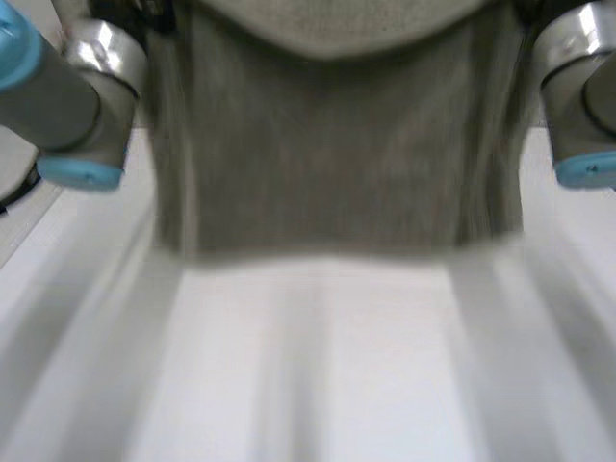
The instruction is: Fold the towel.
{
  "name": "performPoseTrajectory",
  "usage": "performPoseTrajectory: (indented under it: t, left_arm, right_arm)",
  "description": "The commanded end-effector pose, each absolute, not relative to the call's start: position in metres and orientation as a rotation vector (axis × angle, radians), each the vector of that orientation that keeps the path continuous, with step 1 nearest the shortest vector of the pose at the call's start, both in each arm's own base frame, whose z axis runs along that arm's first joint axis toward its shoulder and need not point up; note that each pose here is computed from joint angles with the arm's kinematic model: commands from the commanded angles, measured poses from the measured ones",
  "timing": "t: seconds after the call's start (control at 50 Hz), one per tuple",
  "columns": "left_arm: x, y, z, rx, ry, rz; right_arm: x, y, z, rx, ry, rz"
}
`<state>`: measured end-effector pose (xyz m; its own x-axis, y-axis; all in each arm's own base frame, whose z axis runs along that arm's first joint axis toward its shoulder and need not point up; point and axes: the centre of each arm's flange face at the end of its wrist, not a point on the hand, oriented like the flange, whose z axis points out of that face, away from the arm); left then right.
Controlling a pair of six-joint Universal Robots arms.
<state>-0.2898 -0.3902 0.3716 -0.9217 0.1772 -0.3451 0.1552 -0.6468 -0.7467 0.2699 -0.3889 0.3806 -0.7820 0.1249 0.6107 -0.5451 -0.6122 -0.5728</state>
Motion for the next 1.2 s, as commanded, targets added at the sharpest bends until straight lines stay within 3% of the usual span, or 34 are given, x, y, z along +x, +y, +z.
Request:
performPoseTrajectory:
  t: [0.02,0.12,0.16,0.18,0.22,0.28,0.32,0.34,0.38,0.4,0.44,0.58,0.68,0.88,1.04,1.2]
  left_arm:
    - [-0.264,-0.375,0.421,-0.359,-1.131,2.733]
    - [-0.259,-0.382,0.382,-0.432,-1.336,2.624]
    - [-0.262,-0.382,0.343,-0.516,-1.470,2.512]
    - [-0.262,-0.382,0.343,-0.517,-1.470,2.512]
    - [-0.263,-0.376,0.302,-0.596,-1.602,2.405]
    - [-0.263,-0.371,0.280,-0.653,-1.672,2.357]
    - [-0.263,-0.363,0.234,-0.811,-1.792,2.282]
    - [-0.263,-0.363,0.233,-0.812,-1.792,2.281]
    - [-0.264,-0.353,0.195,-1.007,-1.870,2.233]
    - [-0.264,-0.353,0.195,-1.008,-1.870,2.233]
    - [-0.264,-0.344,0.163,-1.175,-1.940,2.180]
    - [-0.260,-0.330,0.133,-1.302,-2.024,2.084]
    - [-0.256,-0.322,0.129,-1.315,-2.047,2.051]
    - [-0.244,-0.307,0.154,-1.296,-2.041,2.103]
    - [-0.231,-0.285,0.188,-1.287,-2.040,2.143]
    - [-0.213,-0.251,0.244,-1.249,-2.008,2.220]
  right_arm:
    - [0.262,-0.358,0.413,0.679,-1.000,2.500]
    - [0.264,-0.352,0.377,0.881,-1.251,2.386]
    - [0.264,-0.347,0.347,1.033,-1.420,2.291]
    - [0.264,-0.347,0.347,1.034,-1.421,2.291]
    - [0.263,-0.338,0.309,1.182,-1.584,2.189]
    - [0.263,-0.333,0.292,1.241,-1.639,2.149]
    - [0.263,-0.325,0.259,1.333,-1.734,2.075]
    - [0.263,-0.325,0.259,1.333,-1.734,2.074]
    - [0.262,-0.319,0.222,1.396,-1.848,1.977]
    - [0.262,-0.319,0.222,1.396,-1.849,1.976]
    - [0.261,-0.315,0.187,1.441,-1.955,1.872]
    - [0.257,-0.306,0.147,1.503,-2.061,1.729]
    - [0.254,-0.302,0.148,1.496,-2.070,1.716]
    - [0.232,-0.298,0.198,1.379,-1.981,1.802]
    - [0.200,-0.278,0.238,1.382,-1.955,1.676]
    - [0.173,-0.235,0.285,1.479,-1.938,1.518]
